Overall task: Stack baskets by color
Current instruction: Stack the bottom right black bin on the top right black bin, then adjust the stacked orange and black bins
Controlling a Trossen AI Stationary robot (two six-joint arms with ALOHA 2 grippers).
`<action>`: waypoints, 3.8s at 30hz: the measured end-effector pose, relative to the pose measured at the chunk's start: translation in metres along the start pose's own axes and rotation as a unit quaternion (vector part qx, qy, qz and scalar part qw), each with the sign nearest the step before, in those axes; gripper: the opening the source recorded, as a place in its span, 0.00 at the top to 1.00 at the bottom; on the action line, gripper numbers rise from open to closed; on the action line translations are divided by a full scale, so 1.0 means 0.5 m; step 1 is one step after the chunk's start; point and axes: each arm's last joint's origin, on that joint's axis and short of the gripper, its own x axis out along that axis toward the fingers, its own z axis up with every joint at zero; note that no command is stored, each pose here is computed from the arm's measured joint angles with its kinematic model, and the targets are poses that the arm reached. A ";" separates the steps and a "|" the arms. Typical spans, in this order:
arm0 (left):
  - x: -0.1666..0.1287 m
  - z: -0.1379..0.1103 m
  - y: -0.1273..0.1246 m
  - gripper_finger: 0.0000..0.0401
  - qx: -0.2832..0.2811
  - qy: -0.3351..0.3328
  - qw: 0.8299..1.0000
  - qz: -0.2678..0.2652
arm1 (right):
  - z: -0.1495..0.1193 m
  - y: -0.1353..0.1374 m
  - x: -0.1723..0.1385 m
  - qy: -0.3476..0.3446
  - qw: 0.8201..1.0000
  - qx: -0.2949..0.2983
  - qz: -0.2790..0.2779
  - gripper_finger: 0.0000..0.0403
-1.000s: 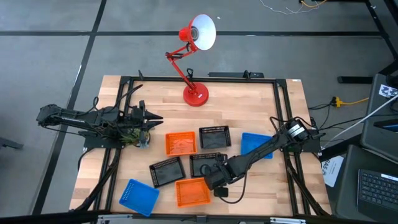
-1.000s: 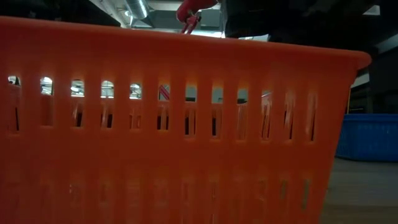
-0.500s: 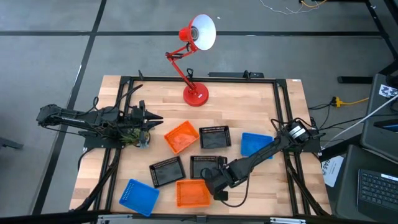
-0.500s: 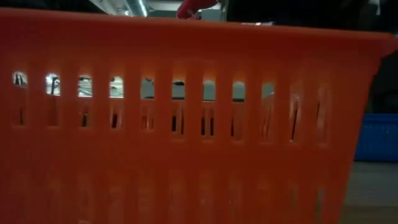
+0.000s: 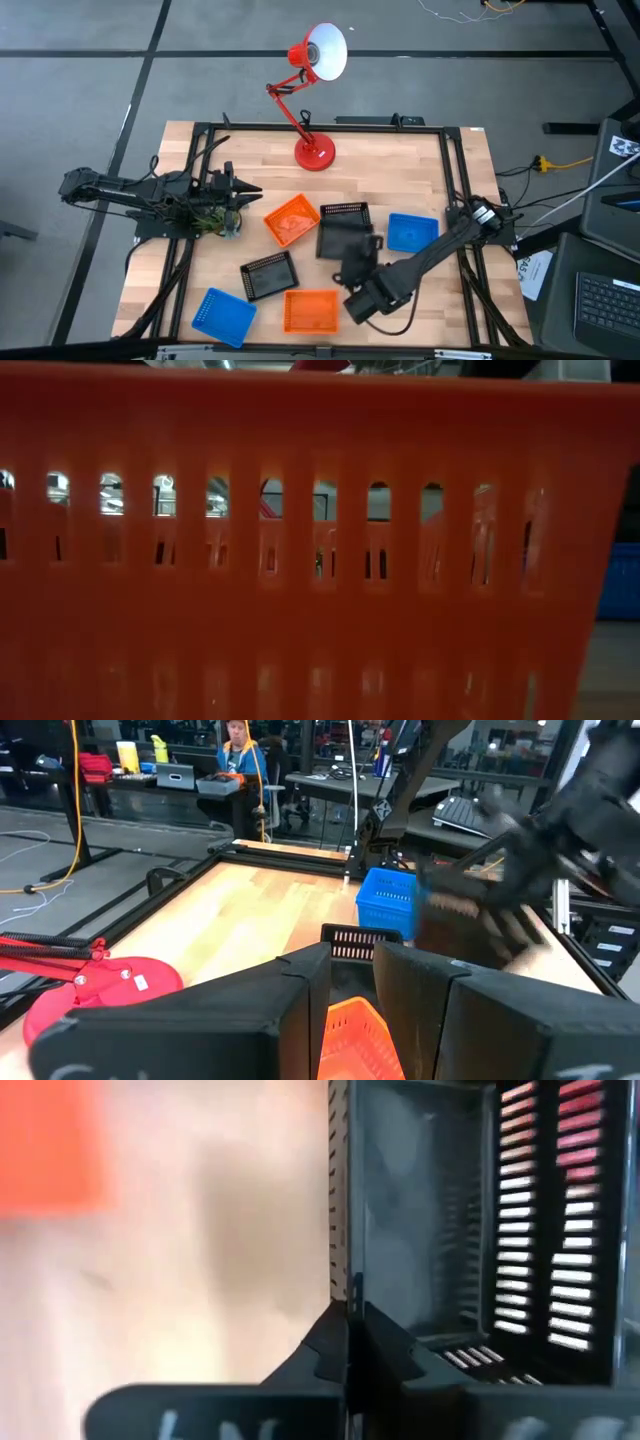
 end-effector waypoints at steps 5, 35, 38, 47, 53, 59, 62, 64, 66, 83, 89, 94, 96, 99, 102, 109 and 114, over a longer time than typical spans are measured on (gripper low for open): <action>0.000 0.000 0.000 0.82 0.000 0.000 1.000 0.000 | -0.014 -0.031 0.003 0.042 0.997 -0.043 -0.056 0.99; 0.001 -0.002 0.000 0.82 0.005 0.004 1.000 0.000 | -0.105 -0.236 0.128 -0.056 0.995 -0.041 0.073 0.99; 0.001 -0.002 0.000 0.82 0.005 0.004 1.000 0.001 | -0.107 -0.230 0.162 -0.043 0.995 -0.035 0.088 0.99; 0.001 -0.002 0.000 0.82 0.005 0.004 1.000 0.001 | -0.060 -0.219 0.158 -0.084 0.988 -0.052 0.116 0.99; 0.001 -0.002 0.000 0.82 0.005 0.004 1.000 0.001 | -0.066 -0.202 0.188 -0.044 0.991 -0.053 0.115 0.98; 0.001 -0.002 0.000 0.82 0.005 0.004 1.000 0.001 | -0.069 -0.199 0.194 -0.028 0.993 -0.018 0.115 0.98; 0.001 -0.002 0.000 0.82 0.005 0.004 1.000 0.001 | -0.069 -0.198 0.194 -0.026 0.992 -0.015 0.121 0.97; 0.001 -0.002 0.000 0.82 0.005 0.004 1.000 0.001 | -0.069 -0.197 0.193 -0.024 0.991 -0.015 0.129 0.93; 0.001 -0.002 0.000 0.82 0.005 0.004 1.000 0.001 | -0.070 -0.197 0.193 -0.022 0.990 -0.018 0.136 0.87; 0.001 -0.002 0.000 0.82 0.004 0.004 1.000 0.001 | 0.016 -0.210 0.152 -0.199 0.974 -0.030 0.102 0.69; 0.018 -0.010 -0.008 0.82 -0.096 0.022 0.995 -0.022 | 0.032 -0.242 0.128 -0.190 0.981 0.012 0.032 0.71; 0.061 -0.014 -0.021 0.82 -0.105 0.007 0.994 -0.034 | 0.012 -0.263 0.081 -0.105 0.993 0.059 -0.006 0.73; 0.081 -0.018 -0.028 0.82 -0.106 0.033 0.993 -0.033 | -0.008 -0.265 0.072 -0.062 0.995 0.073 -0.020 0.74; 0.122 -0.015 -0.041 0.82 -0.113 0.087 0.989 -0.034 | -0.046 -0.262 0.068 0.004 0.995 0.094 -0.045 0.74; 0.162 0.004 -0.063 0.82 -0.102 0.142 0.984 -0.044 | -0.079 -0.254 0.066 0.049 0.988 0.126 -0.072 0.74; 0.240 0.004 -0.086 0.82 -0.090 0.289 0.953 0.021 | -0.115 -0.221 0.066 0.061 0.980 0.167 -0.091 0.74; 0.282 -0.075 -0.080 0.82 -0.094 0.368 0.922 0.078 | -0.122 -0.207 0.060 0.053 0.979 0.177 -0.089 0.74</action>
